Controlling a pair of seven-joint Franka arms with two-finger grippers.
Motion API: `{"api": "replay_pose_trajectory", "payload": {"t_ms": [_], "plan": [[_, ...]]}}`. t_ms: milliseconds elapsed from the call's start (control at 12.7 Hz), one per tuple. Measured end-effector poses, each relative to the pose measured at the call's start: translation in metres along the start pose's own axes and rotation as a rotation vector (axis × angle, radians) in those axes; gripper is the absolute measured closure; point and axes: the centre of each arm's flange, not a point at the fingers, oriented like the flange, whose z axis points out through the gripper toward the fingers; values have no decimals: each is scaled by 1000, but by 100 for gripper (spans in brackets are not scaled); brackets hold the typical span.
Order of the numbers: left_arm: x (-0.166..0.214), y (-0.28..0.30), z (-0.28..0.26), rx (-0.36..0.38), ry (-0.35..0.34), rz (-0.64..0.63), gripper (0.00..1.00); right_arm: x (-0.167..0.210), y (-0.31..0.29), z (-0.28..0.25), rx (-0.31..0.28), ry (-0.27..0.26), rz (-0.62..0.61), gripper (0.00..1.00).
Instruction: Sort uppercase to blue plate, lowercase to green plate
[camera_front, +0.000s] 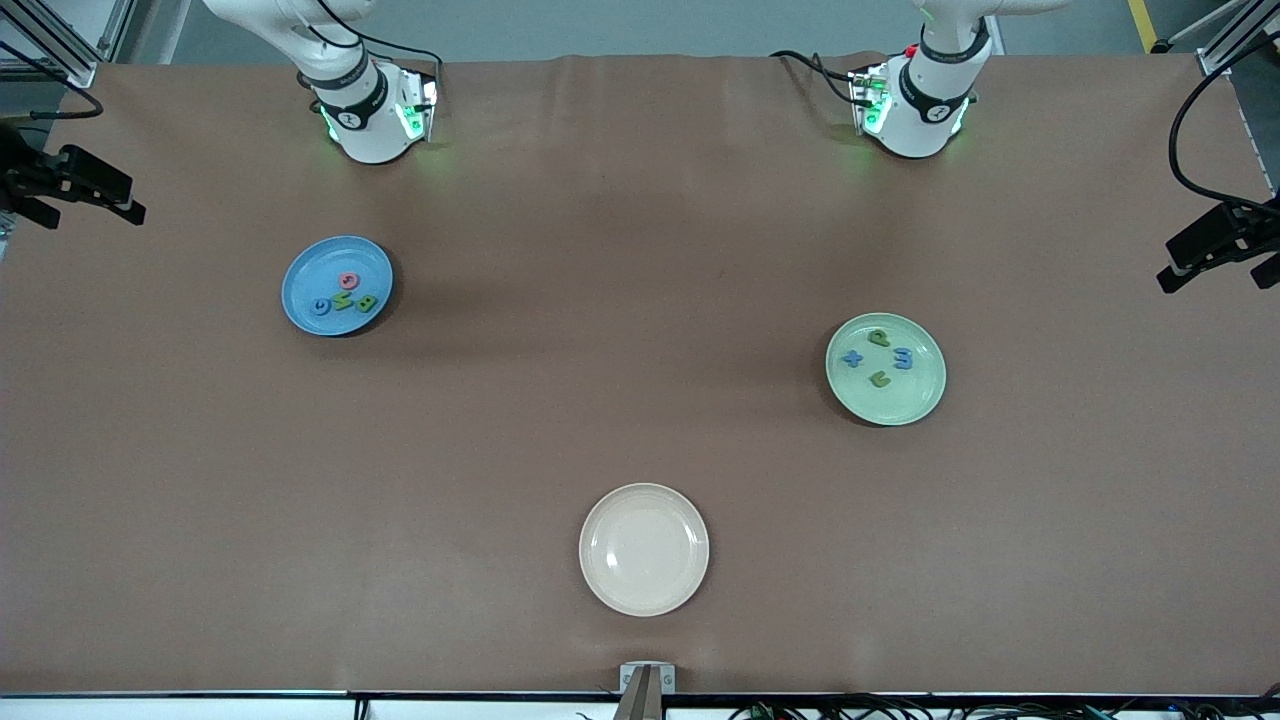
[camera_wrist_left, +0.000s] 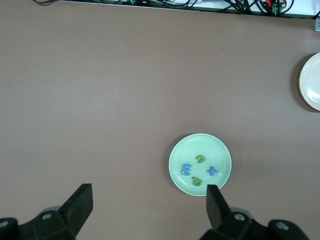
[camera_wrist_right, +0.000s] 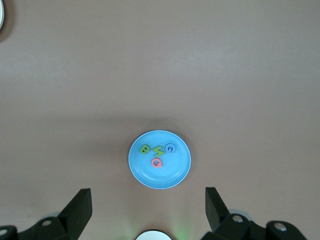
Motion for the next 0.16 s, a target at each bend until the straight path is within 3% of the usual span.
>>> {"api": "replay_pose_trajectory", "payload": {"t_ms": [157], "plan": [[0, -1, 0, 0, 0, -1, 0, 0, 0, 0, 0, 0, -1, 0]]}}
